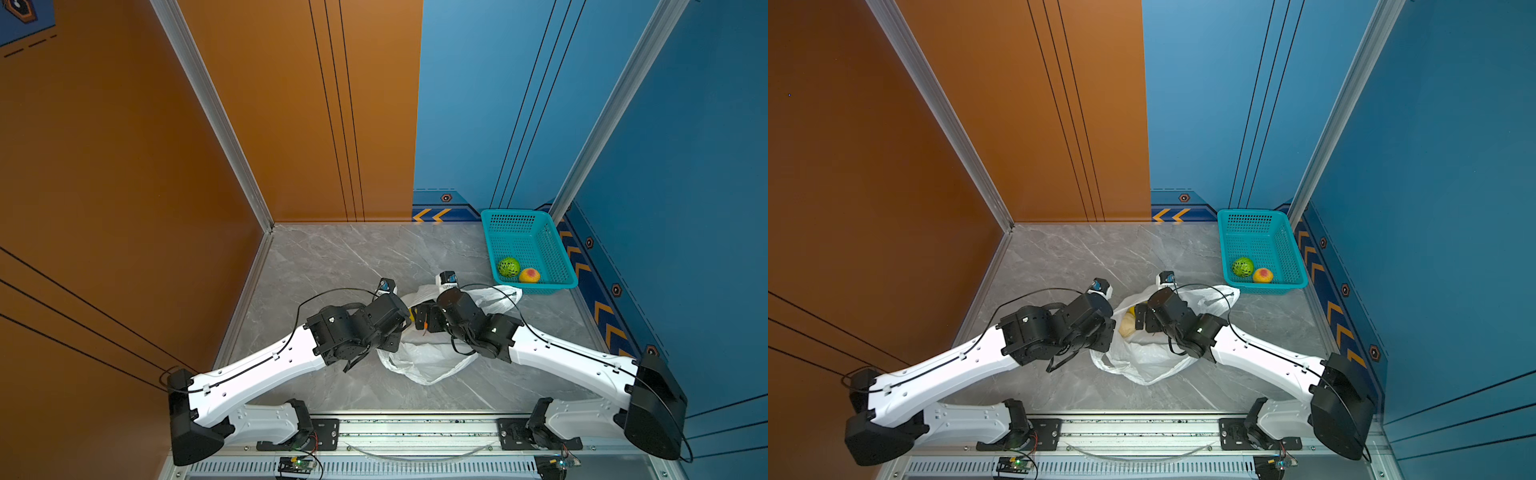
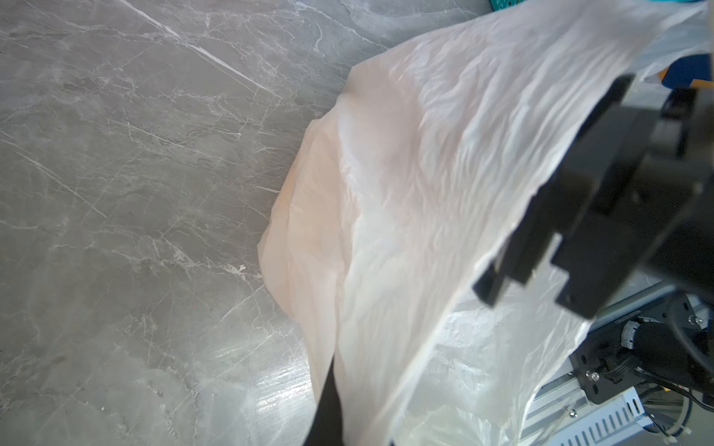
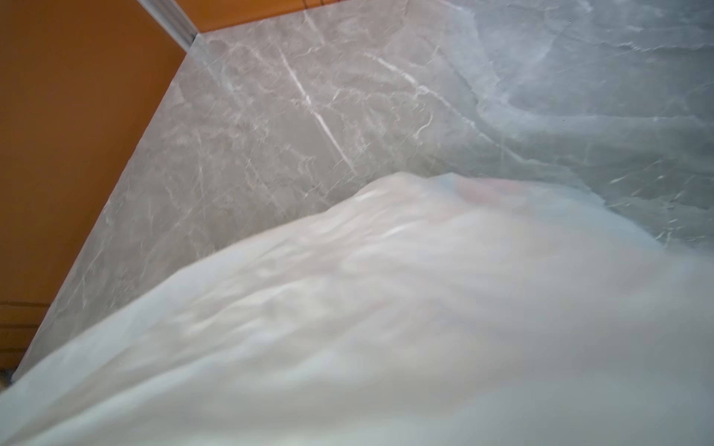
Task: Untie the knot of the plastic bag and take out the fruit
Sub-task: Open the plastic bag at the center of the table.
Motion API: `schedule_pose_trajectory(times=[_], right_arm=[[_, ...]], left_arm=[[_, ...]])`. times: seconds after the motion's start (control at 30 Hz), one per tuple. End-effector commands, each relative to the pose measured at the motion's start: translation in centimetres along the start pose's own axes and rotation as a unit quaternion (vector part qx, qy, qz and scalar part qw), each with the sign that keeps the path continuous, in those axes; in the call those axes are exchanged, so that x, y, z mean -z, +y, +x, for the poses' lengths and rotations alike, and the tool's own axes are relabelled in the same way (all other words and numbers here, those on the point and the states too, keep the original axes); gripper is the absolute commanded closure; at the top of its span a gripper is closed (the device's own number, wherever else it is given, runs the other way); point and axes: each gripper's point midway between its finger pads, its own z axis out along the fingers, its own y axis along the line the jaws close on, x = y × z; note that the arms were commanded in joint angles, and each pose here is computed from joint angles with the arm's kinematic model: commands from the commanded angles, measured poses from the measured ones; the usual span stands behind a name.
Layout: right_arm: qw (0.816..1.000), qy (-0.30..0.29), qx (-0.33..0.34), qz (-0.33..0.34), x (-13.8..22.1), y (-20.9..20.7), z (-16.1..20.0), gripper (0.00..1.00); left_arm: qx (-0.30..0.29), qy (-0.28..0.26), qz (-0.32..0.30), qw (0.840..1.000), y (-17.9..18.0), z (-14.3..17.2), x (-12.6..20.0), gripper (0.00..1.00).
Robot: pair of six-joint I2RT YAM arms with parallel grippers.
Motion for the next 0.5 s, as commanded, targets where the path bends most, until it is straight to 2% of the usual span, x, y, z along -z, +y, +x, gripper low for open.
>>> schedule_pose_trajectory(times=[0.0,0.23,0.37,0.47], right_arm=[[0.998,0.050,0.038,0.015,2.1,-0.1,3.8,0.00],[0.993,0.099,0.065,0.018,2.0,0.1,8.7,0.00],[0.990,0.124,0.065,0.016,0.3,-0.4,9.7,0.01],[0.990,0.134,0.052,0.010,-1.1,-0.6,9.2,0.01]], left_arm=[[-0.004,-0.009,-0.005,1.000,0.0,-1.0,0.5,1.00],[0.003,-0.020,-0.007,1.000,0.2,-1.6,0.9,1.00],[0.003,-0.025,-0.006,1.000,0.2,-1.9,1.3,1.00],[0.002,-0.024,-0.003,1.000,0.2,-1.7,1.3,1.00]])
